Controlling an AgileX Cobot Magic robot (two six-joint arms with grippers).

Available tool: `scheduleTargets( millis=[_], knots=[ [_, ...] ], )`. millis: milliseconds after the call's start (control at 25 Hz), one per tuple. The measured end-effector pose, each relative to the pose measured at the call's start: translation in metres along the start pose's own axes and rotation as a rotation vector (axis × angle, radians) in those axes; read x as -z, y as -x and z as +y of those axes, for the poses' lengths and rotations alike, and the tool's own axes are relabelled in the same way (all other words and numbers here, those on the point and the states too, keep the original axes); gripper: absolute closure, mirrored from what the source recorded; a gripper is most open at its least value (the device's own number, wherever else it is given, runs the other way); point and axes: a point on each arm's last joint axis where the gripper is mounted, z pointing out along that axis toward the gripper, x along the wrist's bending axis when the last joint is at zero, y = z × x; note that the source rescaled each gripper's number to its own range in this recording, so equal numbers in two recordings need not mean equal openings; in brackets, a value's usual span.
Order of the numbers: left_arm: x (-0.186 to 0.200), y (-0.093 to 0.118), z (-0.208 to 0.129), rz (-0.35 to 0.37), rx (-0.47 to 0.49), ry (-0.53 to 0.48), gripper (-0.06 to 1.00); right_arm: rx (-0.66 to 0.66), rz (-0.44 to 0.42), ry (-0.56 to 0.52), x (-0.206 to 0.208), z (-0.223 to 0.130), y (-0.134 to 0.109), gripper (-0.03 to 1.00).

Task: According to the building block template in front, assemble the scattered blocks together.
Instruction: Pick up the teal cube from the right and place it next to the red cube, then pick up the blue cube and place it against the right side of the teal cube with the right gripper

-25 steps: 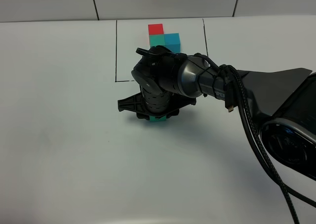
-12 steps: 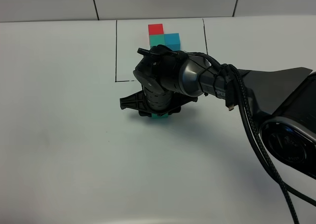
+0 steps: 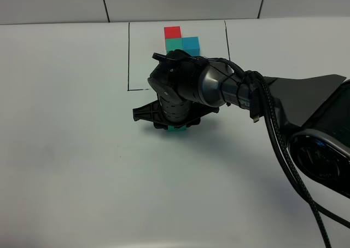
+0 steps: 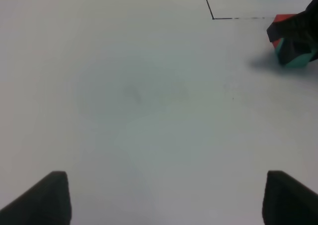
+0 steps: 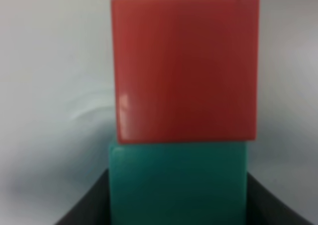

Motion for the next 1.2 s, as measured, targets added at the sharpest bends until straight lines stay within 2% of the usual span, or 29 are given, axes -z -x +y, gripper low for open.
scheduleTargets(
  millis=[400, 480, 560, 680, 800, 920, 1040, 1200],
  knots=[
    [0.000, 0.000, 0.000, 0.000, 0.000, 0.000, 0.11, -0.006, 0.029, -0.018, -0.001, 0.000, 0.000, 0.97],
    [0.000, 0.000, 0.000, 0.000, 0.001, 0.000, 0.11, -0.003, 0.038, -0.021, -0.001, 0.001, 0.000, 0.94],
    [0.000, 0.000, 0.000, 0.000, 0.001, 0.000, 0.11, 0.007, 0.049, -0.022, -0.002, 0.001, -0.001, 0.83],
    [0.000, 0.000, 0.000, 0.000, 0.001, 0.001, 0.11, 0.022, 0.069, -0.019, -0.001, 0.001, -0.003, 0.59],
    [0.000, 0.000, 0.000, 0.000, 0.001, 0.001, 0.11, 0.048, 0.075, -0.016, 0.001, 0.001, -0.003, 0.39],
    [0.000, 0.000, 0.000, 0.000, 0.001, 0.001, 0.11, 0.074, 0.088, 0.002, 0.014, 0.004, -0.002, 0.24],
    [0.000, 0.000, 0.000, -0.001, 0.002, 0.001, 0.11, 0.101, 0.110, 0.037, 0.039, 0.010, 0.000, 0.14],
    [0.000, 0.000, 0.000, -0.001, 0.002, 0.001, 0.11, 0.152, 0.104, 0.051, 0.073, 0.014, 0.008, 0.11]
  ],
)
